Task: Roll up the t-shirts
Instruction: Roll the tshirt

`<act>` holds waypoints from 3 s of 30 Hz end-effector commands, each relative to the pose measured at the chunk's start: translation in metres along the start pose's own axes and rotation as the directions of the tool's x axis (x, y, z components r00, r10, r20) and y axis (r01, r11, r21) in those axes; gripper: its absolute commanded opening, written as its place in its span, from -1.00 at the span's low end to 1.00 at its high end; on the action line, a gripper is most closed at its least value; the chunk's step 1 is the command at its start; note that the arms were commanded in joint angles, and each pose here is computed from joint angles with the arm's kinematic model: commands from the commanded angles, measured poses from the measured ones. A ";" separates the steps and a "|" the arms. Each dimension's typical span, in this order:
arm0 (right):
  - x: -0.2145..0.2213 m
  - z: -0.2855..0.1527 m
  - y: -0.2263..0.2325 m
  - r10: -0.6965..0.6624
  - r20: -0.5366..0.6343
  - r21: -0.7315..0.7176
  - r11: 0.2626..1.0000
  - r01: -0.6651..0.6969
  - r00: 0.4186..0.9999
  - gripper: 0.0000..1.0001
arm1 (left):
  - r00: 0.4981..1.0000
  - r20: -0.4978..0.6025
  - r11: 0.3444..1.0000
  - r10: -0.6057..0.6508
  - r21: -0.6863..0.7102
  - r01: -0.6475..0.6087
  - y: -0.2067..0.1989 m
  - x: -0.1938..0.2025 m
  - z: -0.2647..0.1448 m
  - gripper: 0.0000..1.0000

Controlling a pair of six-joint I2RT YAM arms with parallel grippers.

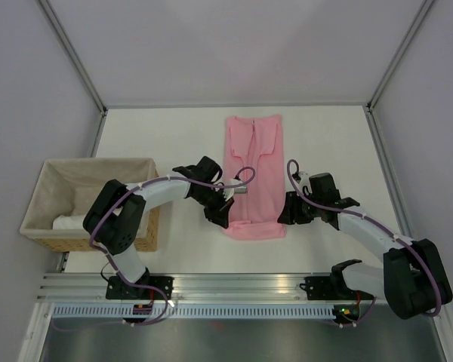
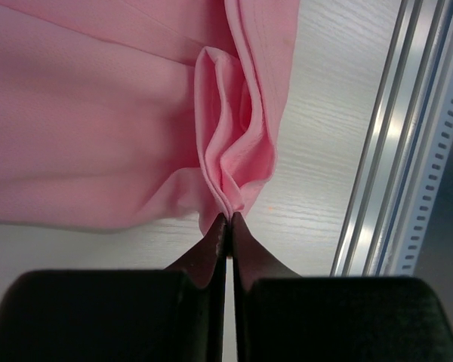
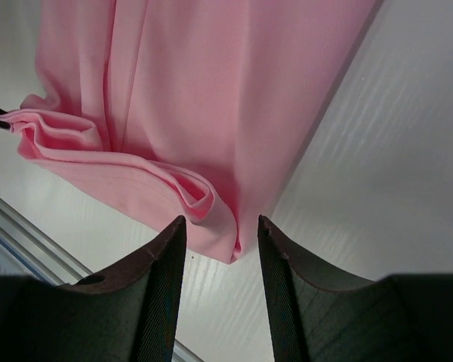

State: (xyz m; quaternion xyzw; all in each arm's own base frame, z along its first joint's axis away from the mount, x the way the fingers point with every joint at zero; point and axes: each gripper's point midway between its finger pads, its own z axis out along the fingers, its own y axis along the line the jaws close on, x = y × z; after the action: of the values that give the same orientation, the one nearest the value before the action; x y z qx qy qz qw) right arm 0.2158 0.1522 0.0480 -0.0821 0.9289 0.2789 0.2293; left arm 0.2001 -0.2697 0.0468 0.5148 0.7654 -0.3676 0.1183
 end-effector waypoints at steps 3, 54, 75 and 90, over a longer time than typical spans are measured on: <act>-0.011 0.010 0.015 -0.029 0.060 -0.072 0.997 0.033 0.998 -0.02 | 0.999 -0.048 0.999 -0.008 0.045 0.010 -0.034 0.007 -0.005 -0.87; -0.010 0.007 0.006 0.061 0.136 0.008 0.998 -0.062 0.989 -1.00 | 0.979 0.030 0.980 -0.201 -0.002 0.201 0.044 -0.069 -0.001 -0.50; -0.006 0.012 0.000 0.073 0.142 0.020 0.997 -0.077 0.987 -0.99 | 0.974 0.015 0.961 0.225 -0.171 -0.219 0.021 -0.010 -0.036 -0.28; -0.082 -0.027 0.078 -0.144 0.405 -0.233 0.939 0.254 0.903 -0.04 | 0.970 0.060 0.955 0.235 -0.198 -0.220 0.023 -0.027 -0.002 -0.26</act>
State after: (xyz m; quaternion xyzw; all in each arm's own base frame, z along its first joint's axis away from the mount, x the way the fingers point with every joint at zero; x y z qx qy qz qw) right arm 0.2413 0.1762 0.0964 -0.0958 0.8734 0.3229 0.3518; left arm 0.2298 -0.2622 0.0447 0.5606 0.7450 -0.2879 0.2186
